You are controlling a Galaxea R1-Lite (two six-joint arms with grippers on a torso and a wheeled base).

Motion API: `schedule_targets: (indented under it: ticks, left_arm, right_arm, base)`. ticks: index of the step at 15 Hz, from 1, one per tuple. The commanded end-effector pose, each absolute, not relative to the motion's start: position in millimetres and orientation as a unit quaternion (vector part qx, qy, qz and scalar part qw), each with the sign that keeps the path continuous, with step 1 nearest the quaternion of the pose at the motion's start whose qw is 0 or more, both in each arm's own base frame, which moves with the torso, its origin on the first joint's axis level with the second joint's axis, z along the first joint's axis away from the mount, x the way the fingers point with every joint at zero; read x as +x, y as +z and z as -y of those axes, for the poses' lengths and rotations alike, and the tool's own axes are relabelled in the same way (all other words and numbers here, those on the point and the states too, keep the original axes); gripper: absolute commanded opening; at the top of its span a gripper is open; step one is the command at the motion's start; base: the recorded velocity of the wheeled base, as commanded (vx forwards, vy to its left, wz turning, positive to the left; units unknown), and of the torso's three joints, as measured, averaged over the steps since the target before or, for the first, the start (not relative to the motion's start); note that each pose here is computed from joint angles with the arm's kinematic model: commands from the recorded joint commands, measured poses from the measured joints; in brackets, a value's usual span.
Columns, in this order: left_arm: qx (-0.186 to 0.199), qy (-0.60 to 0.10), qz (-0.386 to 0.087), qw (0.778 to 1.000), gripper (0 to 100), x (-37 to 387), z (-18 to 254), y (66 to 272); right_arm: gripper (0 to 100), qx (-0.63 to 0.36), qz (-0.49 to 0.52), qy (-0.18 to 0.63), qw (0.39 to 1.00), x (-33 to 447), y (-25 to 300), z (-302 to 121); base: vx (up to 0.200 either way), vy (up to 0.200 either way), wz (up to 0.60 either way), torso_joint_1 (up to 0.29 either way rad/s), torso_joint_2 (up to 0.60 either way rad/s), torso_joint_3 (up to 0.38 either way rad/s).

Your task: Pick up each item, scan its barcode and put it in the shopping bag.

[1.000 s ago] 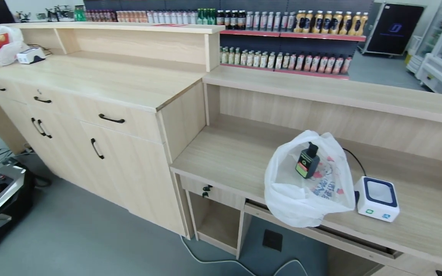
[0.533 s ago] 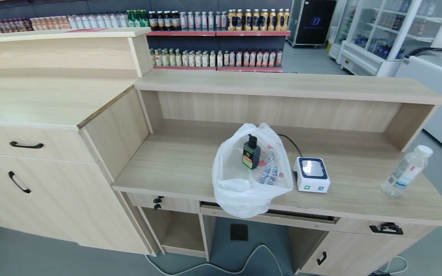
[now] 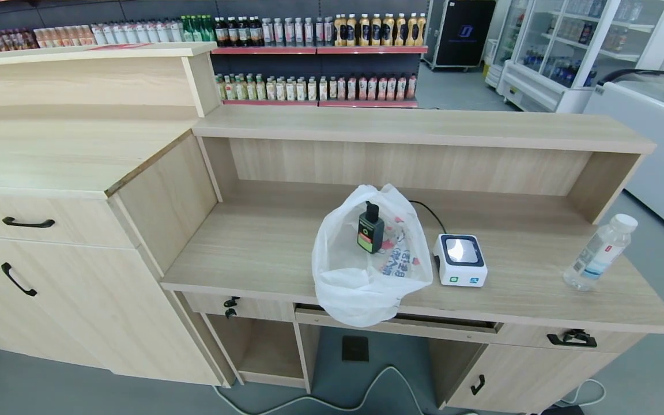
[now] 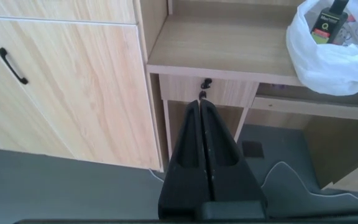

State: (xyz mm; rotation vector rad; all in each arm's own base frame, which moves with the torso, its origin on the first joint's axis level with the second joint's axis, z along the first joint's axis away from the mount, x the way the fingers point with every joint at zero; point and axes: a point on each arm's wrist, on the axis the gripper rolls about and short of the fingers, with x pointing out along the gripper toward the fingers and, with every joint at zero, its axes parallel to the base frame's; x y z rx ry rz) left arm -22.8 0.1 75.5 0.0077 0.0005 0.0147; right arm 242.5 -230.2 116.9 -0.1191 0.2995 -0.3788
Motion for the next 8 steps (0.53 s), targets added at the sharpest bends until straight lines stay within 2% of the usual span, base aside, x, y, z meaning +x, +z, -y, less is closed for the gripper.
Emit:
schedule_targets:
  ticks: [1,8]
  left_arm:
    - [0.004,0.008,0.000,1.000,0,-23,0,75]
    - [0.004,0.008,0.000,1.000,0,-23,0,75]
  right_arm:
    - [100,-0.056,-0.161,-0.163,0.972,262,101,229]
    - [100,-0.087,-0.158,-0.090,0.980,309,63,200]
  base:
    - [0.000,0.000,0.00,0.000,0.00,0.000]
    - [0.000,0.000,0.00,0.000,0.00,0.000]
